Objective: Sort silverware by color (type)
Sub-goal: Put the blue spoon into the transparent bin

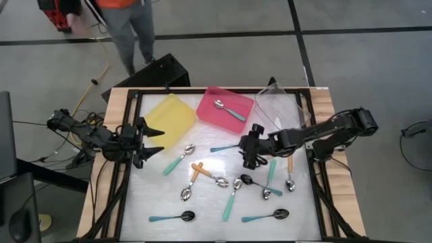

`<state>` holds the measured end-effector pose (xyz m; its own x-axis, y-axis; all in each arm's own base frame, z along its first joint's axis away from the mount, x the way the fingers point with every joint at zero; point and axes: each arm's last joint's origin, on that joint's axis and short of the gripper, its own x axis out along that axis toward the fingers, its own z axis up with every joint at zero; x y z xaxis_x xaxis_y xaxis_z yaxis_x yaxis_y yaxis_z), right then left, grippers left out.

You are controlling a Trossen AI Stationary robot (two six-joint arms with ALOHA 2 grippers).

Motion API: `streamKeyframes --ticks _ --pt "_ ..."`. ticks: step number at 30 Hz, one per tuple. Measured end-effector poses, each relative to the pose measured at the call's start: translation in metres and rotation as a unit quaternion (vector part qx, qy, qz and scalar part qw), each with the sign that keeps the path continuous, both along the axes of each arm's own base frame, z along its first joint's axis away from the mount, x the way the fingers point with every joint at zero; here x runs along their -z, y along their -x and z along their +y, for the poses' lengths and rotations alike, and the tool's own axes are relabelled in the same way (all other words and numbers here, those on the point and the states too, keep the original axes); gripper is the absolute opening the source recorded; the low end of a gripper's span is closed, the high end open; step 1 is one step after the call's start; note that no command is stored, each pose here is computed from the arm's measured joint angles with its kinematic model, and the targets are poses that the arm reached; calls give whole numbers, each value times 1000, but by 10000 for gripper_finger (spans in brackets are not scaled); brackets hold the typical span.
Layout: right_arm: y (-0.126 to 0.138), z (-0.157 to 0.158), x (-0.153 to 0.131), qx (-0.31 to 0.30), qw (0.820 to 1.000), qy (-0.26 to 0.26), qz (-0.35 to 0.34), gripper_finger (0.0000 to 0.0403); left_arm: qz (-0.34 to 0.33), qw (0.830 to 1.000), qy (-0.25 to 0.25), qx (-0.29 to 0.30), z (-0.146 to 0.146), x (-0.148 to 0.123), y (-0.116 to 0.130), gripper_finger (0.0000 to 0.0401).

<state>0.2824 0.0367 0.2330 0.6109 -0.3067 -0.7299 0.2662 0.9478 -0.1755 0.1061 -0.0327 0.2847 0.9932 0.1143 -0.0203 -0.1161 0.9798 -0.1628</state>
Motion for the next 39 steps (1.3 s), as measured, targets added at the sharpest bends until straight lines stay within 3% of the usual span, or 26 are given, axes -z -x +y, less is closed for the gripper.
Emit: streamKeyframes --ticks 7,12,18,29,39 --pt "-9 0 -7 -74 996 44 -28 286 -6 1000 -3 11 0 -4 1 281" --pt "-14 -9 -10 -102 993 43 -43 286 2 1000 -5 22 -1 -2 1 281" --pt "-28 -14 4 -148 987 56 -35 286 17 1000 -9 24 -1 1 1 281" --pt "-39 -27 24 -138 990 40 -10 286 16 999 15 27 -1 1 1 281" --pt "-49 -57 64 -136 989 18 59 286 24 999 12 21 -1 2 1 281"
